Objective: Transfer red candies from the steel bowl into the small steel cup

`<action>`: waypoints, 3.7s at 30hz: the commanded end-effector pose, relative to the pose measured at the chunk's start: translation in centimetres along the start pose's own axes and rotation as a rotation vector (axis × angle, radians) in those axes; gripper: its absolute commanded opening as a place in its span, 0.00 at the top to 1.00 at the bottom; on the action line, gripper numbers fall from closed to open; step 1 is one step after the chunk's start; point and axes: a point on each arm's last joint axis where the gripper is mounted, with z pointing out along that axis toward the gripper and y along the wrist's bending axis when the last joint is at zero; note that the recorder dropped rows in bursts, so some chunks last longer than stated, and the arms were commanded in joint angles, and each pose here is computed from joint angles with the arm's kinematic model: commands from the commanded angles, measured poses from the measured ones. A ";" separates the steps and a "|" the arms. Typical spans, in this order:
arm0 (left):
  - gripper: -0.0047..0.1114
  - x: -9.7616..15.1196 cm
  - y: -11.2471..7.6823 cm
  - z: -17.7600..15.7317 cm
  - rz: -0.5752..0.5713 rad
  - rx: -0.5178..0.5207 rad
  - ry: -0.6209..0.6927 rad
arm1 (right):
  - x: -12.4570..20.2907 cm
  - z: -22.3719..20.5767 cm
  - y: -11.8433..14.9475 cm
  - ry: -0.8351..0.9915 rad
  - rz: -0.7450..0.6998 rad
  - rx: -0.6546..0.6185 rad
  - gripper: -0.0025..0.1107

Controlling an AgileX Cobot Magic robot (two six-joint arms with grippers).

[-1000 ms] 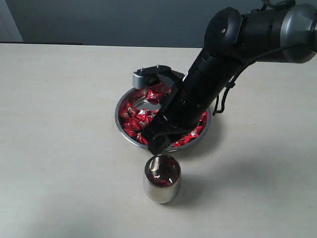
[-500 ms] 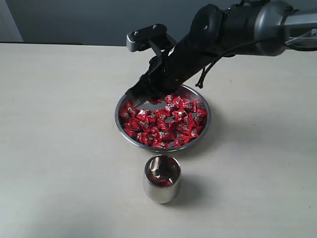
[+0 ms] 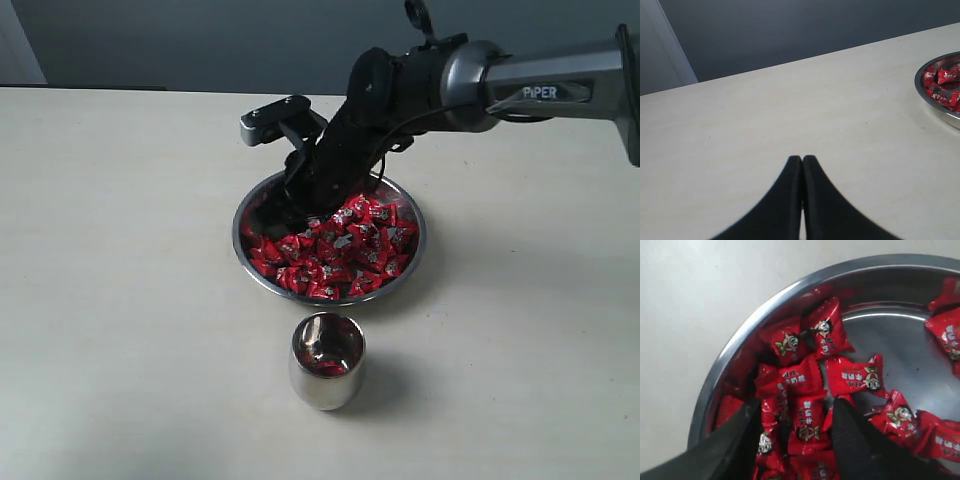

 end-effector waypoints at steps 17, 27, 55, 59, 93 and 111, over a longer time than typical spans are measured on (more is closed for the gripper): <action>0.96 -0.1 0.0 0.0 -0.003 -0.001 -0.012 | -0.5 2.6 1.5 0.004 -0.079 -0.003 0.77; 0.96 -0.1 0.0 0.0 -0.003 -0.001 -0.012 | -1.5 0.5 1.9 -0.048 -0.105 0.016 0.98; 0.96 -0.1 0.0 0.0 -0.003 -0.001 -0.012 | 6.4 -11.7 7.2 0.115 -0.050 -0.146 0.98; 0.96 -0.1 0.0 0.0 -0.003 -0.001 -0.012 | 7.1 -10.1 6.8 0.142 -0.026 -0.139 0.98; 0.96 -0.1 0.0 0.0 -0.006 0.000 -0.012 | -3.0 -1.0 -3.1 -0.112 -0.062 0.238 0.53; 0.96 -0.1 0.0 0.0 -0.006 0.000 -0.012 | -1.8 4.1 -6.2 -0.010 -0.076 0.351 0.56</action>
